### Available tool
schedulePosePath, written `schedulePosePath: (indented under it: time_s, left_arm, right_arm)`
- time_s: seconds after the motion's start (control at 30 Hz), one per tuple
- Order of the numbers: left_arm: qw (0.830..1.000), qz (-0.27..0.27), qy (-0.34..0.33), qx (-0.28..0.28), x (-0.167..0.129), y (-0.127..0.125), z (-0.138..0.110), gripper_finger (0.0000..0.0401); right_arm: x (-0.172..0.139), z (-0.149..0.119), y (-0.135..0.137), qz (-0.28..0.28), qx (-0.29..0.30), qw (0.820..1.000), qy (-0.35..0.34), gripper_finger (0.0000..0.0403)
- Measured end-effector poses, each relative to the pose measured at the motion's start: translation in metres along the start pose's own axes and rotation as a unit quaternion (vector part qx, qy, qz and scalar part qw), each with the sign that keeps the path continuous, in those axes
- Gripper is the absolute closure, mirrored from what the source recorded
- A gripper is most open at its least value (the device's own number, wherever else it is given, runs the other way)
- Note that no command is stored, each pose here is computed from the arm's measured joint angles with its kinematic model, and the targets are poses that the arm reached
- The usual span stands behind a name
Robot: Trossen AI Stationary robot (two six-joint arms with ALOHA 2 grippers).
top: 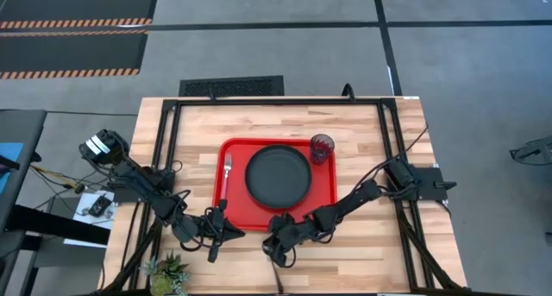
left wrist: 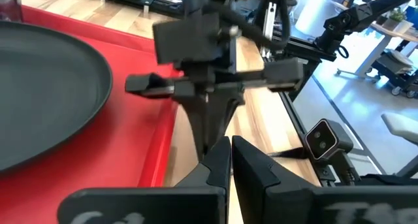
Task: Pick and place plate/cup/fork/spoon on tray
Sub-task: Put the black spoon on the red serving tray to the right of the black plate
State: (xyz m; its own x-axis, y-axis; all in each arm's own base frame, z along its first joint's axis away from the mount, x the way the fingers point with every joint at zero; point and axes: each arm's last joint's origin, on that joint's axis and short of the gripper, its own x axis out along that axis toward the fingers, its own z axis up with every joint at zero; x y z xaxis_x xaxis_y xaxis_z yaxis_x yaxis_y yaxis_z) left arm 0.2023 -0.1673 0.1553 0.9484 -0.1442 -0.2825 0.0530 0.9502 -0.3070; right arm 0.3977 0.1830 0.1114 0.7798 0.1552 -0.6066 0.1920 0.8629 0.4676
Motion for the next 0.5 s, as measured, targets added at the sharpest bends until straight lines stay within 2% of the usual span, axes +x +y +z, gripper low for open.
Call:
schedulePosePath:
  time_s: [0.33, 0.4, 0.5]
  left_arm:
    - [1.000, 0.003, 0.000, 0.002, 0.000, 0.000, 0.000, 0.0399]
    - [1.000, 0.010, -0.004, 0.005, 0.000, 0.001, 0.000, 0.0399]
    - [0.999, 0.030, -0.015, 0.007, 0.000, 0.002, 0.001, 0.0399]
  right_arm:
    - [-0.030, 0.023, 0.021, 0.016, -0.045, 0.998, -0.046, 0.0390]
    - [-0.043, 0.031, 0.026, -0.001, -0.061, 0.996, -0.070, 0.0390]
    - [-0.067, 0.042, 0.029, -0.070, -0.076, 0.988, -0.113, 0.0390]
